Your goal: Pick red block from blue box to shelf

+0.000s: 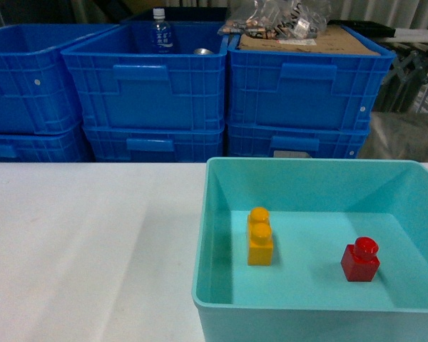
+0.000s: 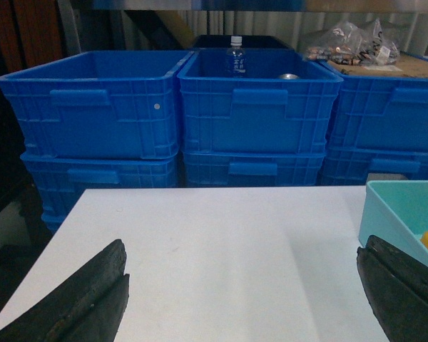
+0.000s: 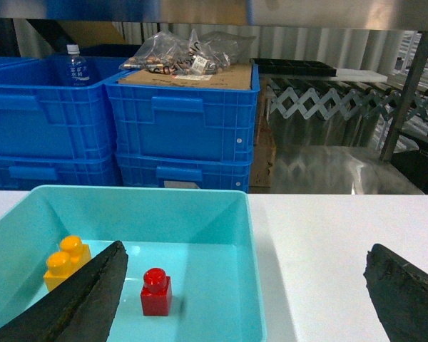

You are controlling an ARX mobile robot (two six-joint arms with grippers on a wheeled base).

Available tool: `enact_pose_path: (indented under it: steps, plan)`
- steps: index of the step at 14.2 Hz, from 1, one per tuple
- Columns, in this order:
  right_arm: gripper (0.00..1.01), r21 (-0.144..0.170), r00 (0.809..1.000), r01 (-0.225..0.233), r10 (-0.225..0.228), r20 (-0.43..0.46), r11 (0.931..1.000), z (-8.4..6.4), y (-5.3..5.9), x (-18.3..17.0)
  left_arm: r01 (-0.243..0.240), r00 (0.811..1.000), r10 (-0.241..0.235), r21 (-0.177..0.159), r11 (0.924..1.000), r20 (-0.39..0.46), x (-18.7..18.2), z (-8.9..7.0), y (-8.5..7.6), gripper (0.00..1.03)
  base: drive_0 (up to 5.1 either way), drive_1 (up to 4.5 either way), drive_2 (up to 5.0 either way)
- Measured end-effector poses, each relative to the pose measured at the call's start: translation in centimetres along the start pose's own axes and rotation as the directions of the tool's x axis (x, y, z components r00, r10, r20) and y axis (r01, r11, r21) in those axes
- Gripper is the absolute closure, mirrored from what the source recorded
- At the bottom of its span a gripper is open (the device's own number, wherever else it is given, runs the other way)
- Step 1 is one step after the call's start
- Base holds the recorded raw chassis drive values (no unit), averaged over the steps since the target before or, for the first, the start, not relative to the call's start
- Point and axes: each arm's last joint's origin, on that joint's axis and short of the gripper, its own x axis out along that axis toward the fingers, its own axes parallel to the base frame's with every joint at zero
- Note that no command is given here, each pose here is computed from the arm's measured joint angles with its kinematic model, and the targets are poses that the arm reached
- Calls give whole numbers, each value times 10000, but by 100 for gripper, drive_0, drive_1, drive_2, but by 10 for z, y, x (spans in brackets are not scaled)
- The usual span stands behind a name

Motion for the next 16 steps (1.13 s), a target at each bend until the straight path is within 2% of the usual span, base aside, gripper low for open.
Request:
enact_pose_path:
  steps: [16]
  plan:
    - [3,0,10000,4,-4,0,10000,0,0,0,0,10000,0,0,10000,0,0,0,0,5,0,0,0]
